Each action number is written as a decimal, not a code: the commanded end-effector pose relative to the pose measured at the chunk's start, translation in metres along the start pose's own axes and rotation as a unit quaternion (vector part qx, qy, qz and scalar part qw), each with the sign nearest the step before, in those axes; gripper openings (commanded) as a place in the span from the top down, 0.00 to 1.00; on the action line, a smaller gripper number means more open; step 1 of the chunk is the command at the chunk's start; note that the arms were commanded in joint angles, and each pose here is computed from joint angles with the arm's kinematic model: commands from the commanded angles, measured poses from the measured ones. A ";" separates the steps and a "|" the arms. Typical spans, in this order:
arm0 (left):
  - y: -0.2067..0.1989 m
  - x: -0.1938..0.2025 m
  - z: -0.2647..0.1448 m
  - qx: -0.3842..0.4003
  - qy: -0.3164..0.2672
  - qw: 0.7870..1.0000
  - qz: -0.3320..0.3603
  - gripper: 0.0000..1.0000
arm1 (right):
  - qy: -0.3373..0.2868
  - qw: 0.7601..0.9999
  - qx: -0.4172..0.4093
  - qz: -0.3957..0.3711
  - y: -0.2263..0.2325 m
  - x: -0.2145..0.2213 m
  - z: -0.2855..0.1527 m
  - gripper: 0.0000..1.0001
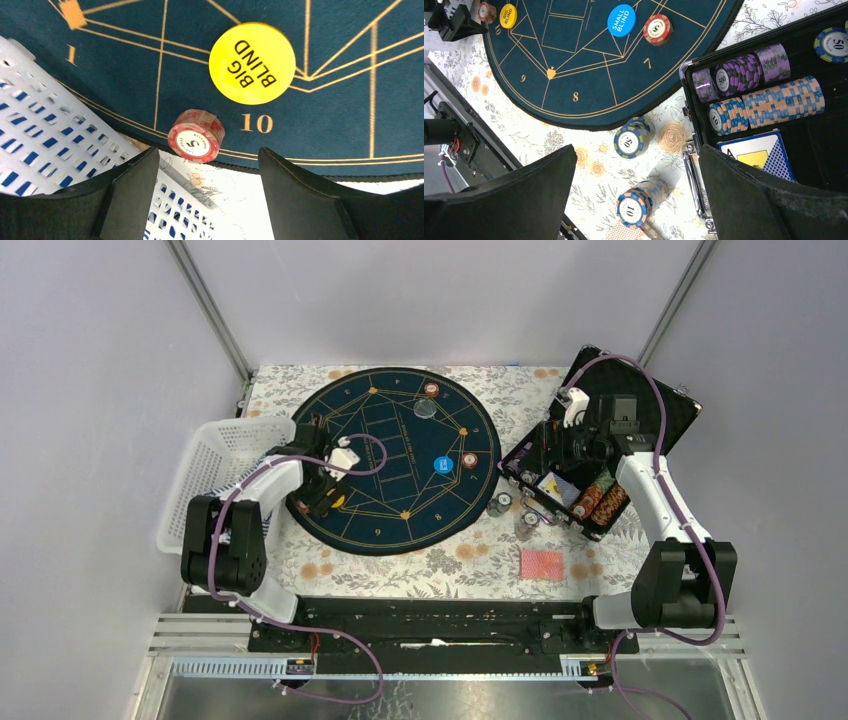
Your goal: Distribute texas hold em gaming equipment
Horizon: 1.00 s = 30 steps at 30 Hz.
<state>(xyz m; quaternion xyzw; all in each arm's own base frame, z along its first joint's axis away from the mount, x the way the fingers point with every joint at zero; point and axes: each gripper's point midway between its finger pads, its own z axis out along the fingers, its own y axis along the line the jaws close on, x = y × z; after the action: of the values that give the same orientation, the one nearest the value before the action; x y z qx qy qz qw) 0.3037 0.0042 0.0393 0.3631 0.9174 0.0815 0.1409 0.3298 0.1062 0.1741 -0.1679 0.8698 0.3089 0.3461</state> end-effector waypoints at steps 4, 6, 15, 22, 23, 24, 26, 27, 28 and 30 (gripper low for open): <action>0.000 -0.052 -0.047 0.000 -0.087 0.996 -0.004 0.20 | -0.002 1.000 -0.016 -0.002 0.006 0.000 -0.001 0.00; -0.006 -0.061 -0.054 0.015 -0.104 0.994 -0.005 0.20 | -0.002 1.000 -0.019 -0.003 0.007 0.000 -0.001 0.00; -0.028 -0.094 -0.084 0.081 -0.179 0.980 -0.038 0.21 | 0.003 1.000 -0.023 -0.012 0.009 0.003 -0.004 0.00; -0.045 -0.138 -0.141 0.151 -0.295 0.938 -0.104 0.15 | 0.025 0.999 -0.016 -0.035 0.013 0.016 -0.010 0.00; -0.046 -0.141 -0.145 0.154 -0.303 0.934 -0.109 0.13 | 0.032 0.999 -0.005 -0.041 0.011 0.019 -0.011 0.00; -0.046 -0.142 -0.148 0.156 -0.309 0.932 -0.112 0.12 | 0.038 0.998 0.006 -0.046 0.007 0.023 -0.012 0.00; -0.047 -0.145 -0.152 0.159 -0.320 0.927 -0.115 0.11 | 0.060 0.996 0.015 -0.070 0.011 0.034 -0.008 0.00; -0.048 -0.145 -0.153 0.160 -0.323 0.926 -0.114 0.10 | 0.069 0.994 0.022 -0.083 0.011 0.038 -0.006 0.00; -0.049 -0.145 -0.154 0.161 -0.325 0.925 -0.115 0.10 | 0.080 0.992 0.031 -0.096 0.012 0.043 -0.004 0.00; -0.049 -0.146 -0.156 0.163 -0.326 0.924 -0.120 0.10 | 0.100 0.986 0.049 -0.126 0.014 0.050 0.002 0.00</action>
<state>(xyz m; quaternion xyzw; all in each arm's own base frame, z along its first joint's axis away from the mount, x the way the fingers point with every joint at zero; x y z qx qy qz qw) 0.3205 -0.1242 0.1790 0.2822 0.8777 -0.1736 0.3463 0.3012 0.1115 0.1530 -0.2331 0.8824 0.2652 0.3109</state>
